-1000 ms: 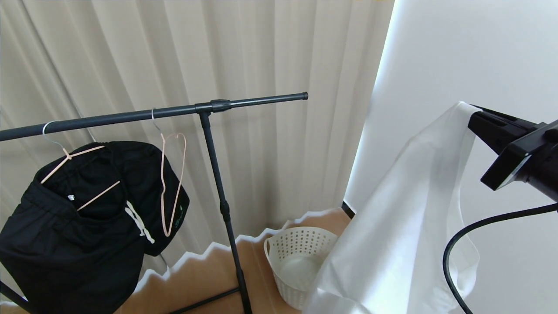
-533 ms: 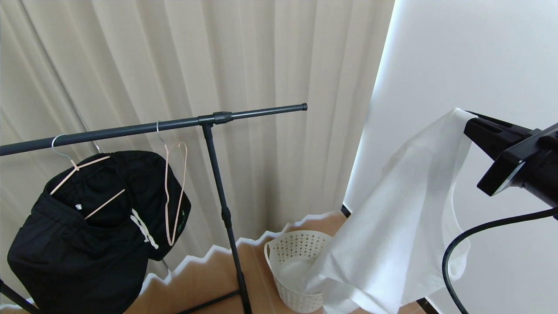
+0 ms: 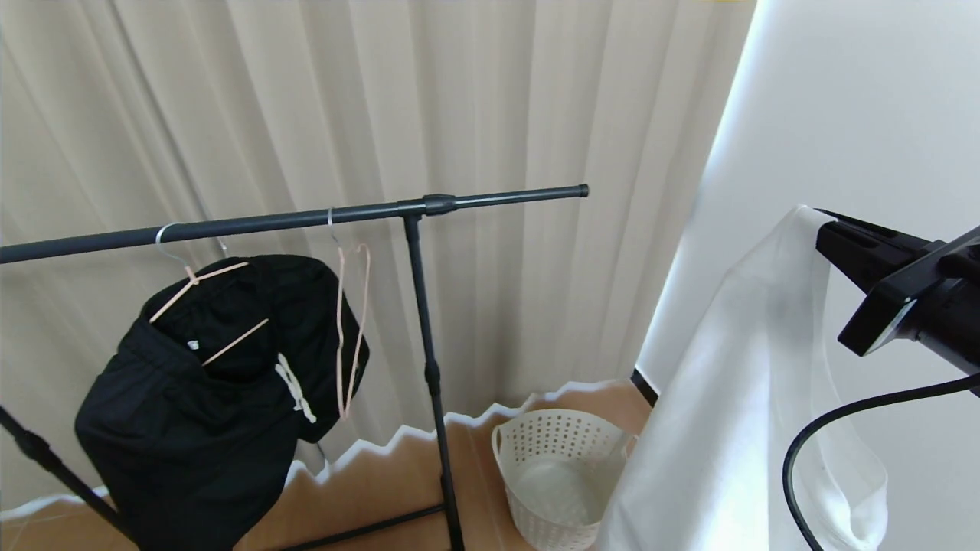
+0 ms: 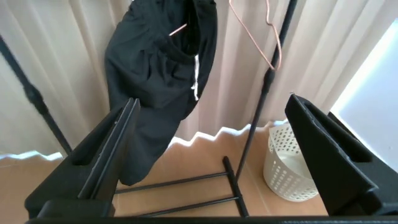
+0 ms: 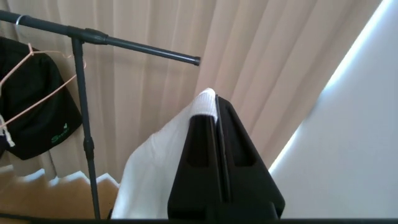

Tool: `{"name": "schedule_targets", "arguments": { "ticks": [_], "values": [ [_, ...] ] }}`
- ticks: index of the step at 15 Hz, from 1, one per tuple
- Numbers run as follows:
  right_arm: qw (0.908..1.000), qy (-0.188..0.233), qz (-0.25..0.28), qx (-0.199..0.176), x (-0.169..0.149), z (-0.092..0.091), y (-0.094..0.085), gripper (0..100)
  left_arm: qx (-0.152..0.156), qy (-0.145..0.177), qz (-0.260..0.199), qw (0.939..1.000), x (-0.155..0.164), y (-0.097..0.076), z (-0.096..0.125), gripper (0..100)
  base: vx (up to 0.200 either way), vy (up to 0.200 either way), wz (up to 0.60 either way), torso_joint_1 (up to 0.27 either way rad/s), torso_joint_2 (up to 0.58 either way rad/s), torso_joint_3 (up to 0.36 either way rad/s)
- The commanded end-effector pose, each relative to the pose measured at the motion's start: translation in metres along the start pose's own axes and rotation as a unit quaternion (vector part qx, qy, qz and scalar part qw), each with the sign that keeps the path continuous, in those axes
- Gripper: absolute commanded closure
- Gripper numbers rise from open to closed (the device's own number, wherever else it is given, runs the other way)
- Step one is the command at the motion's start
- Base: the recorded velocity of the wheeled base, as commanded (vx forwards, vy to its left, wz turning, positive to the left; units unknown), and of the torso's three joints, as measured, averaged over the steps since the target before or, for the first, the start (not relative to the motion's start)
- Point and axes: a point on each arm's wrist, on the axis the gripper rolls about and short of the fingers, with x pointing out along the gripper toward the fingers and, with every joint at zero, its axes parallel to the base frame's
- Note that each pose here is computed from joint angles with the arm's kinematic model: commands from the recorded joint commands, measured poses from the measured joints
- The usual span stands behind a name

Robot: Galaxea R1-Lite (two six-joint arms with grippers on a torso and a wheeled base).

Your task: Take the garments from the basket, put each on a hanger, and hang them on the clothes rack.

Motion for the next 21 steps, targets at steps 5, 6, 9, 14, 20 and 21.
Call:
{"name": "schedule_targets", "arguments": {
  "ticks": [5, 6, 9, 14, 20, 21],
  "values": [
    [1.0000, 0.000, 0.000, 0.000, 0.0002, -0.0003, 0.0001, 100, 0.000, 0.000, 0.000, 1.0000, 0.0001, 0.0000, 0.0001, 0, 0.000, 0.000, 0.12, 0.001, 0.00, 0.001],
    [1.0000, -0.001, 0.000, 0.000, 0.0003, 0.0001, 0.0000, 100, 0.000, 0.000, 0.000, 1.0000, 0.0001, 0.0000, 0.0001, 0, 0.000, 0.000, 0.60, 0.002, 0.01, -0.002],
    [1.0000, -0.001, -0.002, 0.000, 0.0000, 0.0003, -0.0007, 100, 0.000, 0.000, 0.000, 1.0000, 0.0001, 0.0000, 0.0001, 0, 0.000, 0.000, 0.40, -0.002, 0.00, 0.000],
    [1.0000, 0.000, 0.000, 0.000, 0.0003, -0.0004, -0.0004, 100, -0.001, 0.000, 0.000, 1.0000, 0.0001, 0.0000, 0.0001, 0, -0.160, 0.000, 0.00, 0.002, 0.00, -0.001],
    [1.0000, 0.000, 0.000, 0.000, -0.0002, -0.0005, -0.0004, 100, 0.000, 0.000, 0.000, 1.0000, 0.0001, 0.0000, 0.0001, 0, -0.067, 0.167, 0.00, -0.008, 0.00, 0.004],
    [1.0000, 0.001, 0.000, 0.000, 0.0002, -0.0008, -0.0003, 100, 0.000, 0.000, 0.000, 1.0000, 0.0001, 0.0000, 0.0001, 0, 0.000, 0.200, 0.00, -0.002, -0.01, 0.012]
  ]
}}
